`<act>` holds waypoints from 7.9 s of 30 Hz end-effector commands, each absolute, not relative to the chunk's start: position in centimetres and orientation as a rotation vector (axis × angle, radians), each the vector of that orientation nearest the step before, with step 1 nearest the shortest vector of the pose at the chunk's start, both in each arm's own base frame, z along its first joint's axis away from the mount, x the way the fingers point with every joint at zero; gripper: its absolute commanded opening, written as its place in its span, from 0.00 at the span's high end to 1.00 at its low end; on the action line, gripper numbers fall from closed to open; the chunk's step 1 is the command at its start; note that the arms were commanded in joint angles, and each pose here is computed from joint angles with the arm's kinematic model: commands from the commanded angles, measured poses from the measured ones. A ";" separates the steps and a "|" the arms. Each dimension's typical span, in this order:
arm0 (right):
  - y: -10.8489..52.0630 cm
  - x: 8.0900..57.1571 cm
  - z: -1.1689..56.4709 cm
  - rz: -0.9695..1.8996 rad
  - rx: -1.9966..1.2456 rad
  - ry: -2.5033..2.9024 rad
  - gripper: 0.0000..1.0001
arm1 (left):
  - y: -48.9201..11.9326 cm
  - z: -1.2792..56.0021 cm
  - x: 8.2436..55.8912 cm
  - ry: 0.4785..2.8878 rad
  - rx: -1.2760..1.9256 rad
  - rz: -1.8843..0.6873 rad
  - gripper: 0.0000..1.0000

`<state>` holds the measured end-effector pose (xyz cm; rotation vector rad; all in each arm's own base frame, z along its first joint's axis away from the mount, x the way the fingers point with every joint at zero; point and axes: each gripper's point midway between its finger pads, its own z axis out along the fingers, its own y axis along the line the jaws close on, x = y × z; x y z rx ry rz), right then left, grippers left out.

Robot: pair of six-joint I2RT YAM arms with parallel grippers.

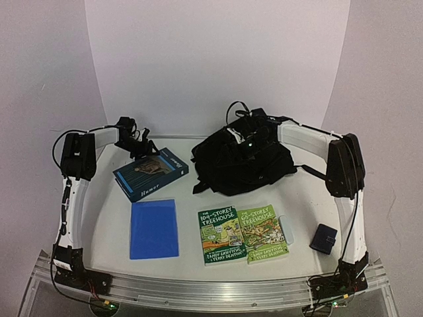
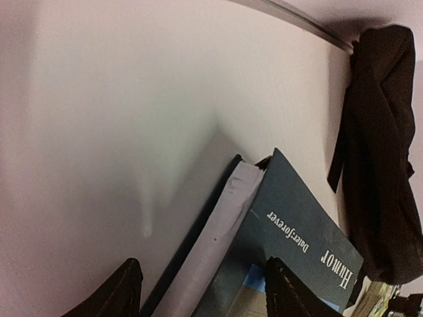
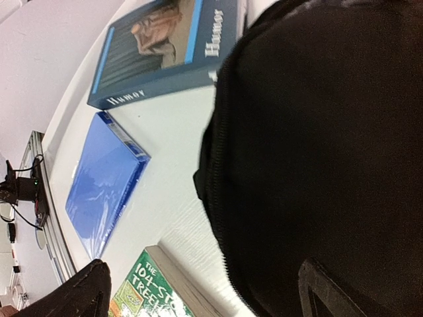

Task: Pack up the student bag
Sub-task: Move the book to the center of the board, then pick up the book from the center of the board, then place the book in the student bag.

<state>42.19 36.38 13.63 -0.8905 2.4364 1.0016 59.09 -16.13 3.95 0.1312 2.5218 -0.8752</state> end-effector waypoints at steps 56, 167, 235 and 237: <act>50.1 44.0 2.6 1.014 -0.871 2.404 0.16 | -12.5 4.0 38.5 2.518 -0.845 -0.826 0.26; 35.4 49.0 25.1 1.617 -0.353 2.184 0.09 | -19.1 29.1 42.8 2.090 -0.136 -1.639 1.00; 33.1 52.8 33.0 1.029 -0.414 1.992 1.00 | -22.1 25.1 43.0 2.105 -0.386 -1.644 1.00; 33.4 52.5 33.4 1.056 -0.432 1.977 1.00 | -23.0 23.4 44.3 2.132 -0.428 -1.632 1.00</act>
